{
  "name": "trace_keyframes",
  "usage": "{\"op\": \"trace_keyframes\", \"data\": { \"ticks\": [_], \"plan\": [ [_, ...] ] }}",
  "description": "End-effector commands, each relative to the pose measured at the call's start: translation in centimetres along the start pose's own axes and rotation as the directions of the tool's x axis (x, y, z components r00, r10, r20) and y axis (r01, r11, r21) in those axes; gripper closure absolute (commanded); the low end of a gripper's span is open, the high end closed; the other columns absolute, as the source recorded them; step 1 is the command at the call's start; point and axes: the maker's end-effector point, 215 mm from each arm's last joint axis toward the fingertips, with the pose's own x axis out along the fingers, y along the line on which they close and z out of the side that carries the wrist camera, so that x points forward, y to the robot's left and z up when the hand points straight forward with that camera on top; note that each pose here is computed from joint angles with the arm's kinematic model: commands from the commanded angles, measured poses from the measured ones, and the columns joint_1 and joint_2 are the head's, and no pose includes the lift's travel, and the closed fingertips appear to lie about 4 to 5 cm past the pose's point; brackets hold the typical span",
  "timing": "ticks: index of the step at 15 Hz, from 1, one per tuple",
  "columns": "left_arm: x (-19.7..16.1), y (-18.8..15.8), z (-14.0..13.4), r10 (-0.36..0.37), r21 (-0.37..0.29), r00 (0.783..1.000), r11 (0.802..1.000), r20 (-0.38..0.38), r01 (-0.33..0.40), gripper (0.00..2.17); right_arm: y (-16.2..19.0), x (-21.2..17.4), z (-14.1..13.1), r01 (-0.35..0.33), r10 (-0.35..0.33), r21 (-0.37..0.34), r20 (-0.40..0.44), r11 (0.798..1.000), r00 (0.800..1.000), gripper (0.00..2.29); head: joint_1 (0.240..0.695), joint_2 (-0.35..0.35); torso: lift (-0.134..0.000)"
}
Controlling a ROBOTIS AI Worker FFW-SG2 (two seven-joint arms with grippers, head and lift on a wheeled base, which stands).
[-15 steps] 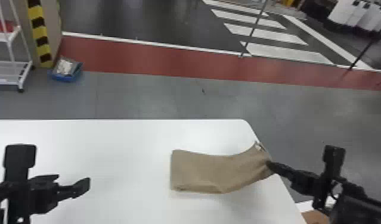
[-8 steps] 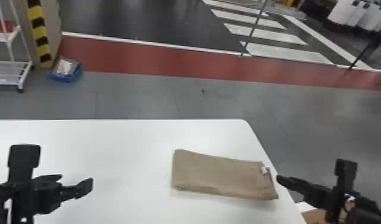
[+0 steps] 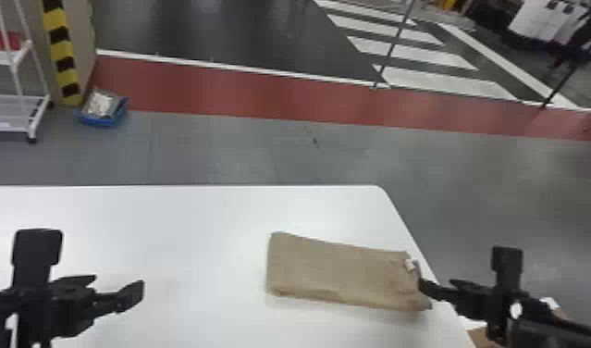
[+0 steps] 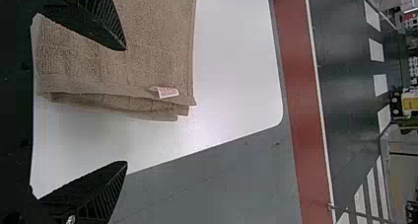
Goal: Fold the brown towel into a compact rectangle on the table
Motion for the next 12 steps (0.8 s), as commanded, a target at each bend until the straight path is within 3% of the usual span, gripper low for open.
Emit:
{"op": "trace_keyframes", "data": {
  "ticks": [1, 6, 12],
  "plan": [
    [0.0, 0.0, 0.1, 0.000, 0.001, 1.000, 1.000, 0.004, 0.000, 0.08, 0.1, 1.2, -0.9, 0.007, -0.008, -0.032, -0.022, 0.999, 1.000, 0.06, 0.695, -0.350, 0.000],
    [0.0, 0.0, -0.1, -0.003, 0.001, 1.000, 1.000, 0.004, 0.003, 0.08, 1.9, 2.9, -2.4, -0.016, 0.014, -0.083, -0.030, 0.996, 0.999, 0.06, 0.695, -0.350, 0.000],
    [0.0, 0.2, -0.3, -0.004, -0.003, 1.000, 1.000, 0.004, 0.004, 0.08, 1.0, 3.2, -2.9, 0.005, -0.007, -0.137, -0.016, 0.991, 1.000, 0.07, 0.695, -0.350, 0.000]
  ]
}}
